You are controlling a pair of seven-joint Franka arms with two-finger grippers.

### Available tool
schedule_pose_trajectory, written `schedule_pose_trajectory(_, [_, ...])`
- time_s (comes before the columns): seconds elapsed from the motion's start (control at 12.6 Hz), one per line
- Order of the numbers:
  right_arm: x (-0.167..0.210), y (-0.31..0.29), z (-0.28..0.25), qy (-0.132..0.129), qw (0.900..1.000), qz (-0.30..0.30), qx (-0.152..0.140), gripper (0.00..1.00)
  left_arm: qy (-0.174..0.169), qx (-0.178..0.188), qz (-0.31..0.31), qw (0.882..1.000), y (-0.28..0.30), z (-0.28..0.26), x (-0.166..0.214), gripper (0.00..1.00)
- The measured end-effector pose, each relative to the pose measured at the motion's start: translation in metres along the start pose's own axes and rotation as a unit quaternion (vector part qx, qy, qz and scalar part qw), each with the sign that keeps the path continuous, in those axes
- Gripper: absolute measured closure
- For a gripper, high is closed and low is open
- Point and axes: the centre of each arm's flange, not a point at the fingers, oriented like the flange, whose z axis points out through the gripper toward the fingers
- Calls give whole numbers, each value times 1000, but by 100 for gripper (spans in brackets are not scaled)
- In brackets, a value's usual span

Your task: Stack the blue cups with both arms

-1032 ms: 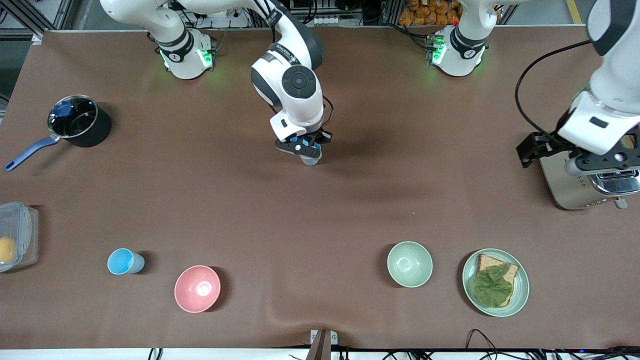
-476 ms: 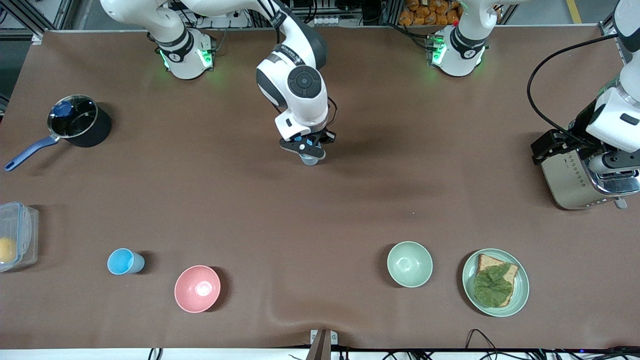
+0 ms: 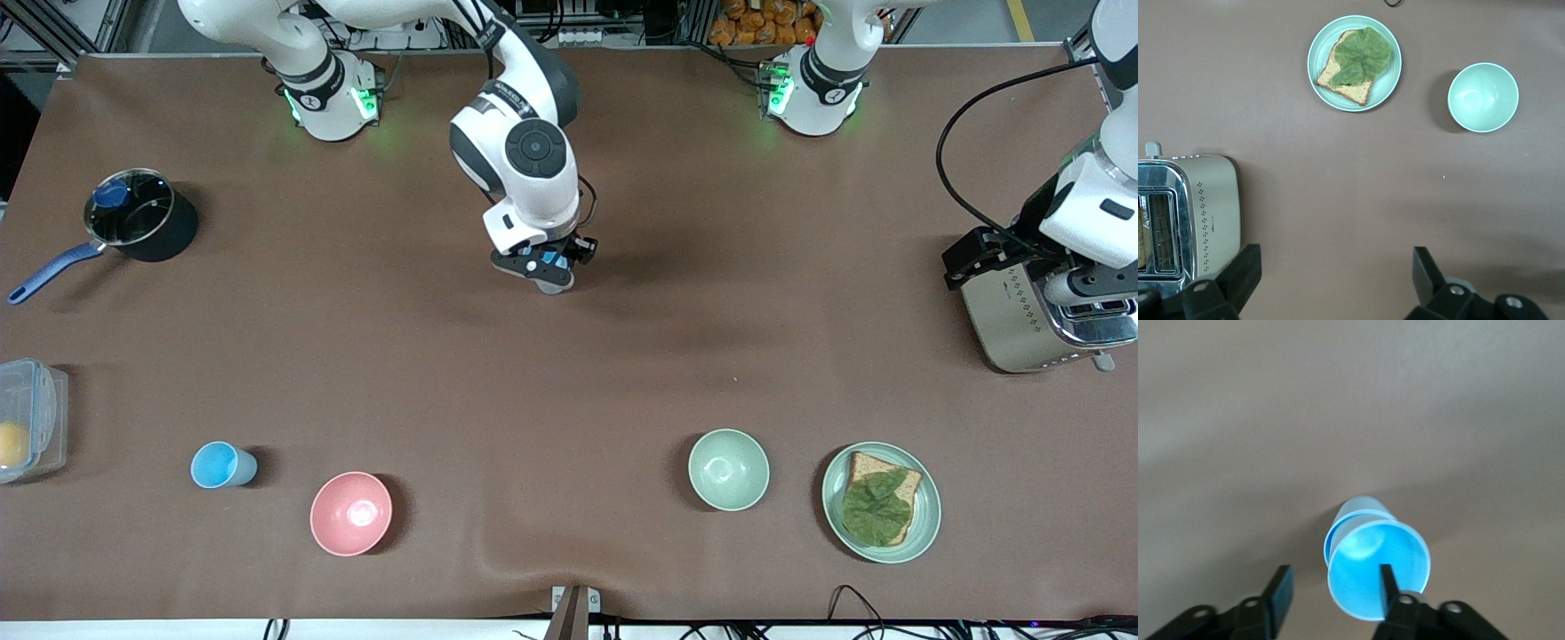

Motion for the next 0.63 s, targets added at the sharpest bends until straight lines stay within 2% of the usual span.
schedule_pose_trajectory(0.16, [45,30,-33,-9,999,-33,-12,9,-2,1,0,1000,0,-2,-2,0])
schedule_pose_trajectory(0.24, [74,56,-52,-17,998,-56,-18,0,-3,1,1,1000,0,-3,-3,0])
schedule_pose_trajectory(0.4, [137,126,-89,-33,994,-105,-18,0,-5,2,1,1000,0,-4,-4,0])
schedule_pose_trajectory(0.63, [220,242,-136,-27,991,-129,5,0,-12,3,3,1000,2,-4,-7,0])
